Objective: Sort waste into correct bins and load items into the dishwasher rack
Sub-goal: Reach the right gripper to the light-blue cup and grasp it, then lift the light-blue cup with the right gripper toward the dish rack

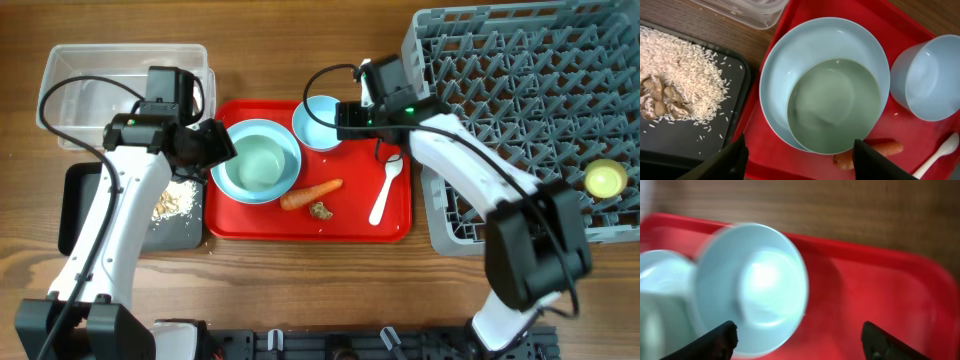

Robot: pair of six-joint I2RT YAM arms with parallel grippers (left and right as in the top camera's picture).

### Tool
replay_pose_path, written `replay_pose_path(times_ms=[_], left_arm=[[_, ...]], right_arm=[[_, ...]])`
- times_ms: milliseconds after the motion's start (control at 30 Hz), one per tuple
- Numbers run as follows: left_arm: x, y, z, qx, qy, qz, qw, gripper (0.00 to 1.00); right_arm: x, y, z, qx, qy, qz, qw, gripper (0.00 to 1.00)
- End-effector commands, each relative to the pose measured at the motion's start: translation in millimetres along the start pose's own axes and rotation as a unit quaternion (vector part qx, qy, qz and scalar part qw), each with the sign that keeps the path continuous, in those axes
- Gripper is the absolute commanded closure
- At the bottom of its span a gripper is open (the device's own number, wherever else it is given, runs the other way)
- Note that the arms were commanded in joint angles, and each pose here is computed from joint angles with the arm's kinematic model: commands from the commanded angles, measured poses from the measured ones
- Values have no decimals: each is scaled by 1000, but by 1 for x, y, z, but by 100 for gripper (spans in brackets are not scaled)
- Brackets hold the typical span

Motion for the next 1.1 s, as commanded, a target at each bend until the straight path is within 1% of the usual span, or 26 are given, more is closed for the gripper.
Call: replay_pose_path(times_ms=[0, 33, 100, 167, 200, 300, 400, 500, 633, 700, 800, 933, 1067], left_arm=[[3, 4, 6, 5, -13, 14, 1000, 31], [3, 4, 6, 5, -13, 15, 1000, 31], [3, 4, 6, 5, -13, 14, 1000, 31], [3, 4, 6, 5, -12, 14, 1000, 31], [3, 4, 6, 5, -12, 14, 1000, 31], [3, 4, 6, 5, -12, 14, 1000, 31], [3, 4, 6, 5, -12, 14, 1000, 31], [3, 3, 6, 4, -12, 14, 1000, 31], [3, 3, 6, 4, -12, 14, 1000, 30], [3, 3, 6, 3, -12, 14, 1000, 30], [3, 3, 6, 4, -12, 15, 1000, 30], [3, 3, 6, 4, -12, 14, 1000, 30], [3, 3, 6, 3, -12, 15, 1000, 30]], right_arm=[[-9, -9, -31, -25, 22, -48, 998, 30], [-12, -10, -37, -25, 30, -49, 998, 41], [-16, -12, -43, -31, 38, -58, 997, 55], [-16, -12, -43, -31, 38, -58, 997, 64], [-14, -13, -42, -35, 31, -58, 997, 73], [-9, -14, -35, -44, 16, -57, 997, 90], [1, -15, -19, -49, -9, -58, 997, 95], [16, -20, 9, -60, -44, -65, 995, 96], [37, -28, 69, -54, -98, -47, 993, 96], [44, -38, 101, -67, -126, -34, 989, 96], [50, -62, 143, -132, -170, -30, 976, 96], [56, -104, 195, -263, -230, -46, 936, 96], [57, -141, 229, -355, -255, -65, 897, 96]])
Point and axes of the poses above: each gripper's point midway between its finger pads, its own z axis back along the fingers, its own y axis along the line the jaws close on, x = y × z, the point moved 8 cm from there along z, back along the fingers, and after that the axes turned 8 degrees about -z, right-handed, at the moved point
